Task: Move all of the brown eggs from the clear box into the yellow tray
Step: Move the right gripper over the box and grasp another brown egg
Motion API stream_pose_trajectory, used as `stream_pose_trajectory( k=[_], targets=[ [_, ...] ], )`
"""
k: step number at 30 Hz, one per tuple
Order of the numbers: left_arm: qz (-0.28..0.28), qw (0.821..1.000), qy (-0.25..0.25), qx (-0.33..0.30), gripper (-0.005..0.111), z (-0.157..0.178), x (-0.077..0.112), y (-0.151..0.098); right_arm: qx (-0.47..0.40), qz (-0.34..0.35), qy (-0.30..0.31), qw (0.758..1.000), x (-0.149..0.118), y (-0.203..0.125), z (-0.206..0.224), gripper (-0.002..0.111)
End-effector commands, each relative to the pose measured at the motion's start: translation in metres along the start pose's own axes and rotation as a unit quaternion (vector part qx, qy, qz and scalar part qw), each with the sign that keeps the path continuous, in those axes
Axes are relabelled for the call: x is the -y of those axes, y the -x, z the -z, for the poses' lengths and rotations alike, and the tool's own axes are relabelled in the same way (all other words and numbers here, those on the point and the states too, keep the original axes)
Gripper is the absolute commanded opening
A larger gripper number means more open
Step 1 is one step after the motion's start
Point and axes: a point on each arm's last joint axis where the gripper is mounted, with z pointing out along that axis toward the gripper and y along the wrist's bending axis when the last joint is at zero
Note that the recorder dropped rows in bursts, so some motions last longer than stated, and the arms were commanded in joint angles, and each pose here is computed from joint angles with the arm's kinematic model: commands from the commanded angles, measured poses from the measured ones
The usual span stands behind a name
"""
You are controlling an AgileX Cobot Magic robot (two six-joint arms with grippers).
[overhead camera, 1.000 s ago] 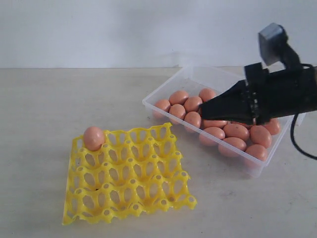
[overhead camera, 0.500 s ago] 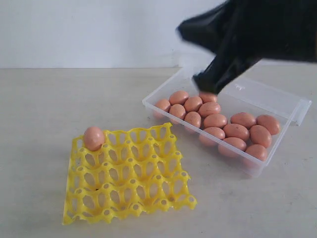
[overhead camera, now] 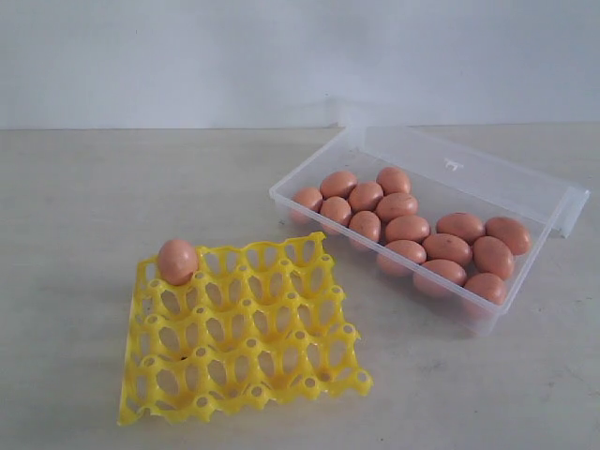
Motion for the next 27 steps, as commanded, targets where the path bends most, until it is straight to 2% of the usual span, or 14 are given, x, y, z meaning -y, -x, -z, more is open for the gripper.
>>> stream_pose_trajectory(
  k=[1, 3, 6, 8, 9, 11, 15, 19, 22, 27],
  targets=[
    [-0.002, 1.0, -0.001, 0.002, 0.004, 0.0, 0.0, -0.001, 0.007, 0.016, 0.223, 0.975, -0.036, 0.021, 0.007, 0.0],
    [-0.002, 1.0, -0.001, 0.002, 0.004, 0.0, 0.0, -0.001, -0.008, 0.019, 0.287, 0.958, -0.046, 0.054, 0.0, 0.0],
    [-0.002, 1.0, -0.001, 0.002, 0.004, 0.0, 0.0, -0.001, -0.001, 0.089, 0.305, 0.948, -0.049, 0.103, -0.016, 0.001],
    [-0.002, 1.0, -0.001, 0.002, 0.004, 0.0, 0.0, -0.001, 0.022, 0.112, 0.301, 0.947, -0.045, 0.135, -0.018, 0.012],
    [-0.002, 1.0, -0.001, 0.002, 0.004, 0.0, 0.0, -0.001, 0.038, 0.131, 0.298, 0.945, -0.043, 0.15, -0.019, 0.024],
    [-0.002, 1.0, -0.001, 0.002, 0.004, 0.0, 0.0, -0.001, 0.054, 0.16, 0.291, 0.942, -0.042, 0.172, -0.025, 0.039],
    [-0.002, 1.0, -0.001, 0.002, 0.004, 0.0, 0.0, -0.001, 0.036, 0.212, 0.277, 0.936, -0.048, 0.187, -0.05, 0.042],
    [-0.002, 1.0, -0.001, 0.002, 0.004, 0.0, 0.0, -0.001, 0.021, 0.325, 0.268, 0.907, -0.057, 0.191, -0.08, 0.042],
    [-0.002, 1.0, -0.001, 0.002, 0.004, 0.0, 0.0, -0.001, 0.065, 0.406, 0.247, 0.878, -0.059, 0.198, -0.09, 0.042],
    [-0.002, 1.0, -0.001, 0.002, 0.004, 0.0, 0.0, -0.001, 0.143, 0.478, 0.199, 0.844, -0.058, 0.211, -0.091, 0.042]
  ],
)
